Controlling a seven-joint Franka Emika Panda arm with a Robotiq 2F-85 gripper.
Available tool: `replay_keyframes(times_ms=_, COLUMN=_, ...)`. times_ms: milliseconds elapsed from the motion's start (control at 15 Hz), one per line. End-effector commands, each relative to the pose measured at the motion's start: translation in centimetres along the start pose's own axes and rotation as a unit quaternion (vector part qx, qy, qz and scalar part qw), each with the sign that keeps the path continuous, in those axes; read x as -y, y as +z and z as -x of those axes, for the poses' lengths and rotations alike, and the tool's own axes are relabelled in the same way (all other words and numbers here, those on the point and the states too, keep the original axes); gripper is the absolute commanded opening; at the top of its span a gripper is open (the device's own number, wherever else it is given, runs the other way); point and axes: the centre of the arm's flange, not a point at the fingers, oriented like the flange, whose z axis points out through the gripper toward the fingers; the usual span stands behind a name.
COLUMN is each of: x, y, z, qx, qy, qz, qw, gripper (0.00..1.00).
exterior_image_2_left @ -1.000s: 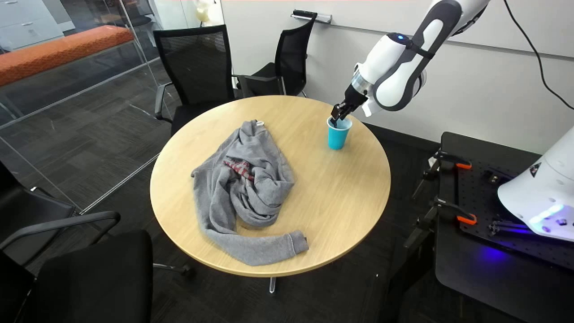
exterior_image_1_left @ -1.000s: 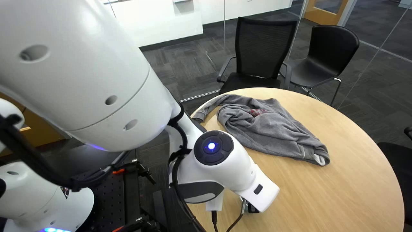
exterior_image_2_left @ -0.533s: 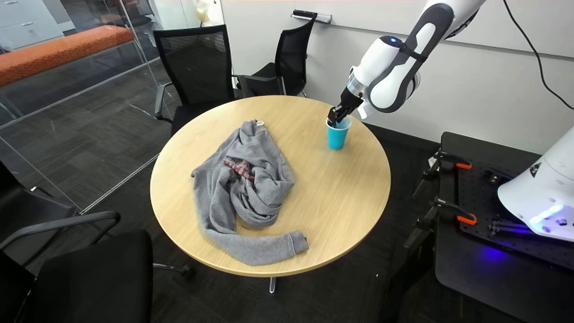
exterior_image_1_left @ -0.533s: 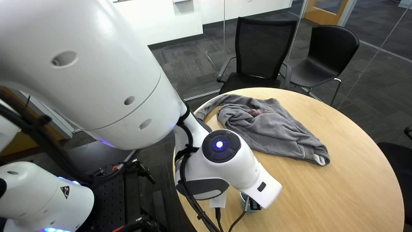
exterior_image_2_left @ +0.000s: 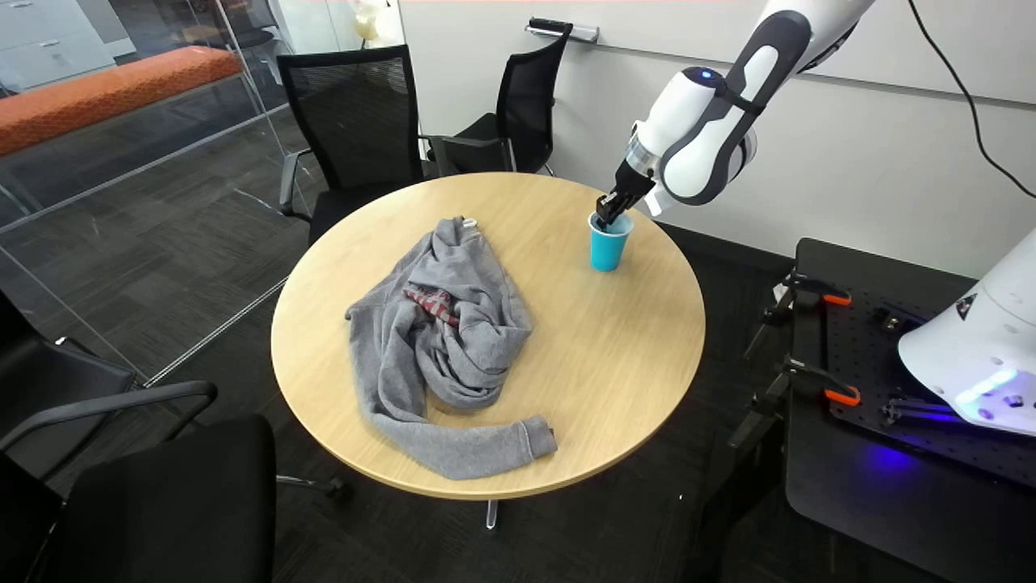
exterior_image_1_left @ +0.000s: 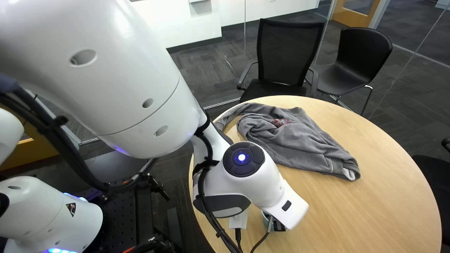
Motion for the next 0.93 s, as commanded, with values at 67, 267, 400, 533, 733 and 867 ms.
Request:
replay_keyframes(times_ms=67, x=0.3, y=0.0, z=-0.6, qx=0.004, qy=-0.009, qz=0.014, qw=0.9999, gripper=0.0)
replay_keyframes(times_ms=267, x=0.6, y=-0.3, z=-0.4, qx=0.003, qy=-0.012, qz=0.016, qw=0.9998, gripper=0.03)
replay_keyframes(times_ms=400, x=0.9, y=-1.0, z=0.1, qx=-0.001, qy=-0.014, qz=0.02, qw=0.9997, gripper=0.03)
replay_keyframes(times_ms=533, x=1.1, y=-2.0, z=0.7, qx=-0.01, qy=-0.017, qz=0.026, qw=0.9995, gripper=0.03)
replay_keyframes(times_ms=733, x=1.0, y=-3.6, z=1.4, qx=-0.028, qy=-0.016, qz=0.033, qw=0.9989, gripper=0.03)
replay_keyframes(times_ms=867, x=0.9, y=-4.8, z=2.0, qx=-0.039, qy=-0.02, qz=0.032, qw=0.9985, gripper=0.03)
